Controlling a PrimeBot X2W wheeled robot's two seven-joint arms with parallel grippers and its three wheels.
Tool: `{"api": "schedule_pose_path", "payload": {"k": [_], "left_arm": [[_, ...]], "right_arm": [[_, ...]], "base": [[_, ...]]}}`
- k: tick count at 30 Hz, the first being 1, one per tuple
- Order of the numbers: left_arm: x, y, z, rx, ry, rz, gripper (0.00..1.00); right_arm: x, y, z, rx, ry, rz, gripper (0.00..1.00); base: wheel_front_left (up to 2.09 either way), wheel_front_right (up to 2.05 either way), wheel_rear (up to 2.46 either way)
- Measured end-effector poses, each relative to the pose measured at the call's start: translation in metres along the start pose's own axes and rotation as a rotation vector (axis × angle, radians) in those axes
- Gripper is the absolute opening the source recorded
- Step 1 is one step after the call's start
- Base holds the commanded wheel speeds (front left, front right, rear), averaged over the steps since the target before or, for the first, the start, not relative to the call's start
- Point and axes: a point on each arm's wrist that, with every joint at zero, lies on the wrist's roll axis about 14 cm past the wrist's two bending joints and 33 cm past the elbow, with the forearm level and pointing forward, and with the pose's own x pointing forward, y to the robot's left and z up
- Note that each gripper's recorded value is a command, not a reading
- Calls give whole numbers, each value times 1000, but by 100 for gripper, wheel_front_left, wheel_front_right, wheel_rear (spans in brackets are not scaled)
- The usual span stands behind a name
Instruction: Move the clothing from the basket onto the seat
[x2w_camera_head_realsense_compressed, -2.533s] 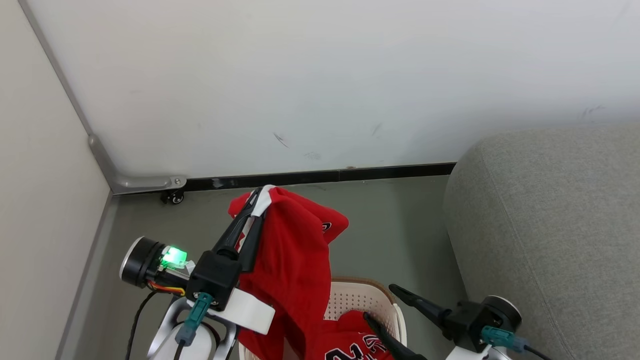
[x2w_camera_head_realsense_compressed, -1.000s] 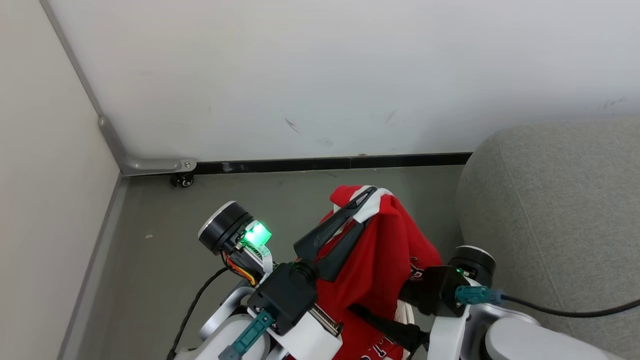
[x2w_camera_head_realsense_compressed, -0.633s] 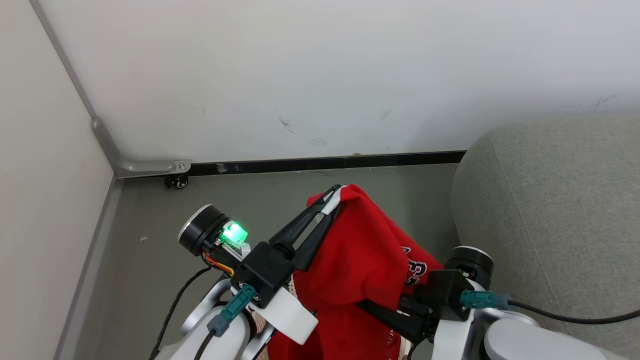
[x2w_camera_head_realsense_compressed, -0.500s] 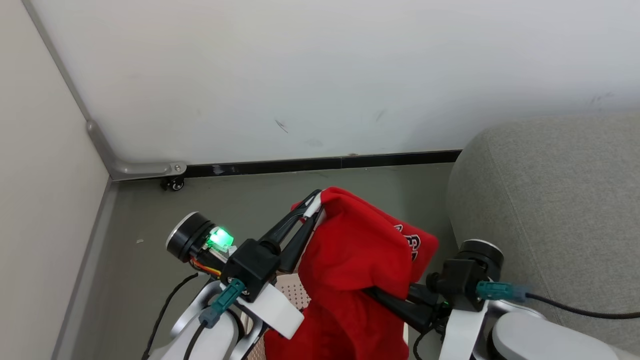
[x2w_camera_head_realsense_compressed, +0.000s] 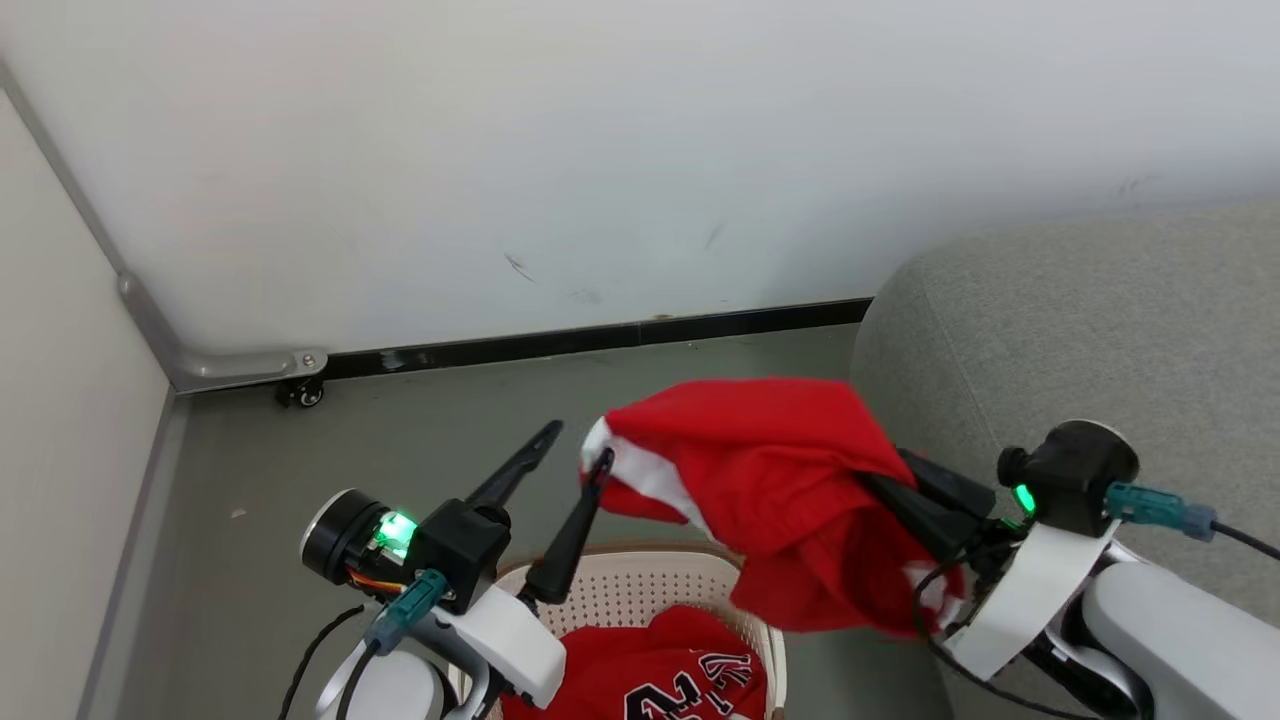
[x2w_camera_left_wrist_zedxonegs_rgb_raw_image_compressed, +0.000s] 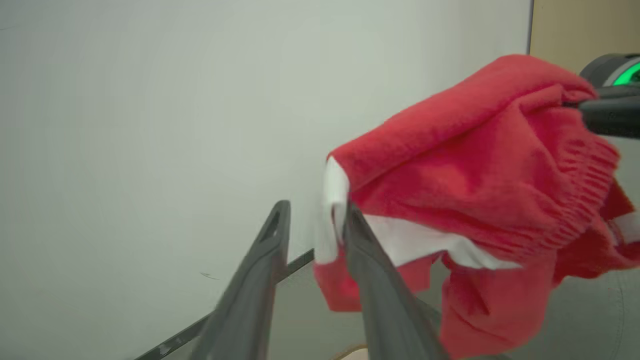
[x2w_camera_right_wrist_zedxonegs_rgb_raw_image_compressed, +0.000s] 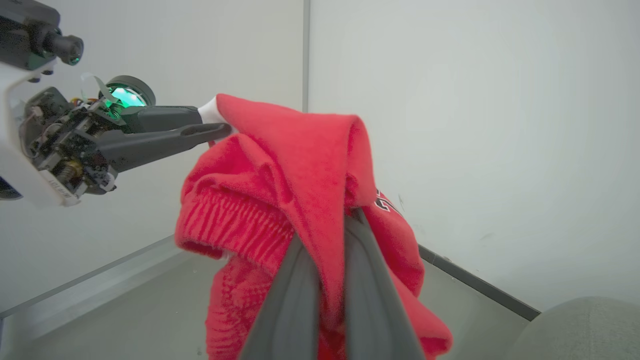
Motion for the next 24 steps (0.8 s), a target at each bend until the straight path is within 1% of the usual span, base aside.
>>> {"api": "schedule_pose_path", "payload": {"k": [5,9,12,16,21,24], "left_arm": [[4,-3,1,-12,-5,-9,100],[4,2,0,-45,-5,13,100],[7,11,3,-62,-21,53,100],[11,14,8,-73,-40,69,100],[18,8,11,-90,-54,60,100],[25,-3,14,-110,-68,32,100]], "right_arm": [[-16,-29,4,-3,-16,-100,0],[-29,-51,12,-12,-43,-175,0],[-41,-62,10,-4,-42,-226,0],[-61,-76,4,12,-38,-300,0],[-88,-88,-3,23,-34,-387,0],[-110,-94,-7,31,-36,-454,0]], "base": [[0,0,0],[0,0,0],[0,0,0],[0,0,0],[0,0,0],[0,0,0]]}}
